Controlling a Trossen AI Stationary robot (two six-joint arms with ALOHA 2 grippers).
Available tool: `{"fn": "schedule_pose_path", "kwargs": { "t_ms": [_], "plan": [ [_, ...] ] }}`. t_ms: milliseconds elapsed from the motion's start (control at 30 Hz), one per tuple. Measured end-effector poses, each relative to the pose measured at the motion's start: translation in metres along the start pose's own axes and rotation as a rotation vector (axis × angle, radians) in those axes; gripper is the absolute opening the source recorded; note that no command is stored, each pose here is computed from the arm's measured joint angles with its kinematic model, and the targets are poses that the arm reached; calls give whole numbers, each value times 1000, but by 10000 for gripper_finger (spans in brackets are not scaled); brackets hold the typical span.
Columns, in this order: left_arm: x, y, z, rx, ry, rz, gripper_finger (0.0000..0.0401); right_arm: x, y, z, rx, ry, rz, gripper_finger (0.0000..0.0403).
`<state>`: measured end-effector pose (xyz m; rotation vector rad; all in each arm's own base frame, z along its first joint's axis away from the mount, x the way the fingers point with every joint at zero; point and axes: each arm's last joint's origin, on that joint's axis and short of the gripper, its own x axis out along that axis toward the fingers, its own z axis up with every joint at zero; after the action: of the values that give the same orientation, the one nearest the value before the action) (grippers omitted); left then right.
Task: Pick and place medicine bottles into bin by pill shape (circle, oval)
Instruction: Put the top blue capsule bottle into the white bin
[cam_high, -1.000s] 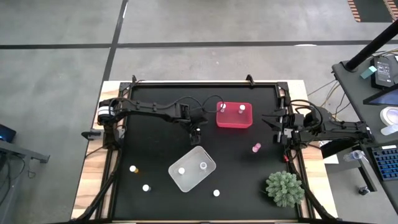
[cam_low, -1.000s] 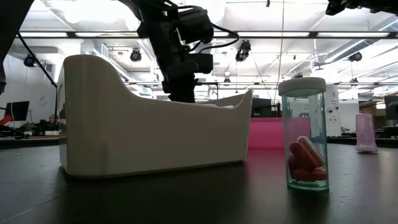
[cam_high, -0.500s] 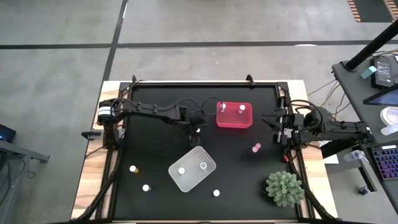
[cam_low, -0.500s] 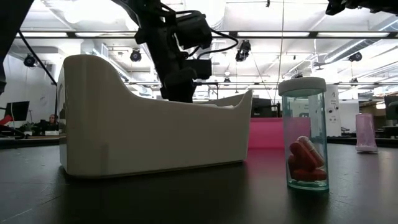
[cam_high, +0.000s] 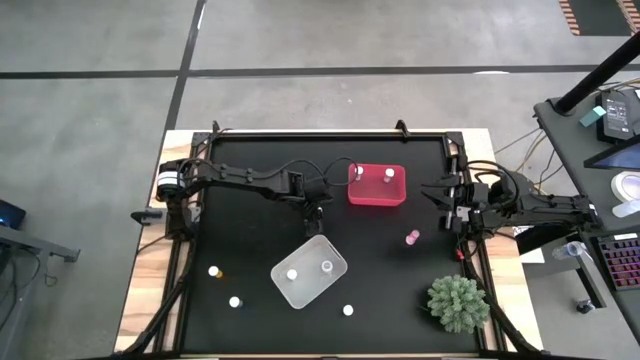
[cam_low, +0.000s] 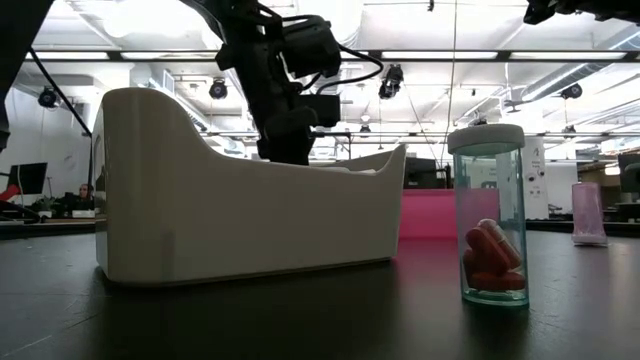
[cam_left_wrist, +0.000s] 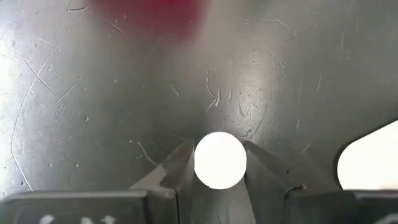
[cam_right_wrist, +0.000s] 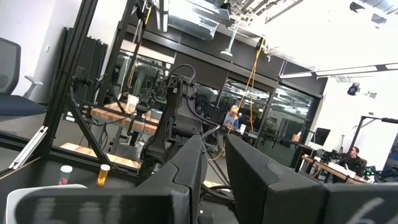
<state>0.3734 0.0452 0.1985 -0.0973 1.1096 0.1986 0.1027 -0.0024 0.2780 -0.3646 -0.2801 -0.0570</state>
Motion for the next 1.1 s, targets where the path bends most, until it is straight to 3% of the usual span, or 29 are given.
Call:
{"fn": "schedule_pose_path", "kwargs": {
  "t_ms": [300, 700, 1100],
  "plan": [
    [-5, 0, 3, -1, -13, 5, 101, 0, 0, 0, 0, 0, 0, 63],
    [-46, -6, 22, 12, -96, 35, 102, 0, 0, 0, -1, 3, -1, 63],
    [-97, -49, 36, 1, -81, -27, 102, 1, -1, -2, -8, 24, -30, 63]
  ]
}}
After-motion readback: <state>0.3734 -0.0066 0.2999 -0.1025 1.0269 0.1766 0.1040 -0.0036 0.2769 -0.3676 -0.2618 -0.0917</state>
